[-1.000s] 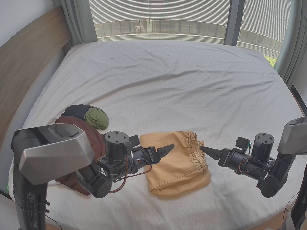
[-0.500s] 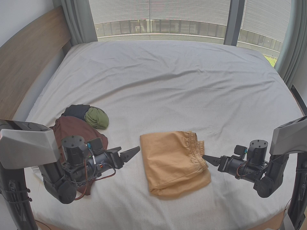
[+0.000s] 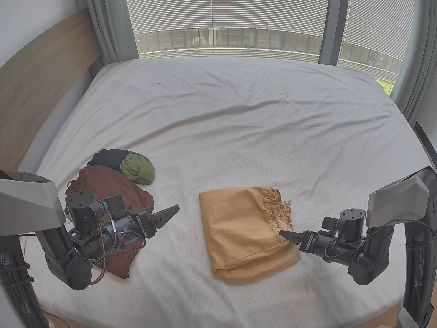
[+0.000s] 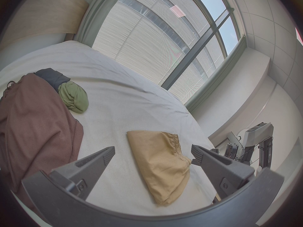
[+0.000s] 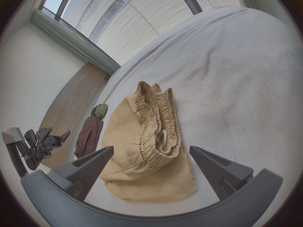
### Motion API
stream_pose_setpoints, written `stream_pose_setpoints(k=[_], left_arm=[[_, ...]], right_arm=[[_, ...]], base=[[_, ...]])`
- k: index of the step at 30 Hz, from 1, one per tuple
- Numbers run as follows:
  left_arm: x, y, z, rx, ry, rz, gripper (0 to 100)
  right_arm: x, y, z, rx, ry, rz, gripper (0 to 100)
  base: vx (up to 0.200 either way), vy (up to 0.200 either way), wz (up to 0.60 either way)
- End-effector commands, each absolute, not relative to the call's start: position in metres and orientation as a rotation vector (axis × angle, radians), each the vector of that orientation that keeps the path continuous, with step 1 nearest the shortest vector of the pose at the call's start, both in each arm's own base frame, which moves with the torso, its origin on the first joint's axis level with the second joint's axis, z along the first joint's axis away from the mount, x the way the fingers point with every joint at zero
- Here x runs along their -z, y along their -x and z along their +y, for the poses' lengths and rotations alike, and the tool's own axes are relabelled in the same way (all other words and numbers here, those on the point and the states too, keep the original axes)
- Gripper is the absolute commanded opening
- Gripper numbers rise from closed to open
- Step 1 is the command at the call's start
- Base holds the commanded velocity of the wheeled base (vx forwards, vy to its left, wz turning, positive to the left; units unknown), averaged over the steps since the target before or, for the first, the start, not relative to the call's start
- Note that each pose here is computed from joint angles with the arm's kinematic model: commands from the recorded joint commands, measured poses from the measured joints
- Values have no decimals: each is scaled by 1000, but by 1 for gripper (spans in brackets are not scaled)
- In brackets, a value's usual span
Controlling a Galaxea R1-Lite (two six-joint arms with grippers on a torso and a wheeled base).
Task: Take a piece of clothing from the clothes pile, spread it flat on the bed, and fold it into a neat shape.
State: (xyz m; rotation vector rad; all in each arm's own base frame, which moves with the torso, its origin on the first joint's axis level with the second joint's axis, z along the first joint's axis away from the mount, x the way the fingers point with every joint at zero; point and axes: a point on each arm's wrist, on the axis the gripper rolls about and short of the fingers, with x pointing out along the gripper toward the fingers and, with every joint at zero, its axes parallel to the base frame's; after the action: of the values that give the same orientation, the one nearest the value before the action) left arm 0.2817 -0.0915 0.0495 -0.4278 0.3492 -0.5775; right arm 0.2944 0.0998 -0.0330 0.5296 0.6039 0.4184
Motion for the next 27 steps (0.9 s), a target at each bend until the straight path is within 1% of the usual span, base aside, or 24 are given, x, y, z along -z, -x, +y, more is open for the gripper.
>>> stream_pose_setpoints(k=[1, 8, 10, 11, 17, 27], left_arm=[[-50, -282, -91, 576, 429, 346, 100], [-50, -282, -91, 576, 429, 346, 100], [-50, -282, -91, 576, 429, 347, 100], [-50, -282, -91, 576, 429, 349, 100], [-44, -282, -91, 574, 426, 365, 100], [-38, -284, -92, 567, 425, 384, 100]], right_arm=[[44, -296, 106, -420, -537, 628, 100], [46, -300, 116, -439, -563, 628, 100], [46, -301, 116, -420, -560, 618, 100], [46, -302, 117, -410, -558, 609, 0], [48, -302, 119, -401, -558, 608, 0], [33, -288, 113, -401, -531, 613, 0]], base=[[0, 0, 0], [0, 0, 0], [0, 0, 0], [0, 0, 0], [0, 0, 0], [0, 0, 0]])
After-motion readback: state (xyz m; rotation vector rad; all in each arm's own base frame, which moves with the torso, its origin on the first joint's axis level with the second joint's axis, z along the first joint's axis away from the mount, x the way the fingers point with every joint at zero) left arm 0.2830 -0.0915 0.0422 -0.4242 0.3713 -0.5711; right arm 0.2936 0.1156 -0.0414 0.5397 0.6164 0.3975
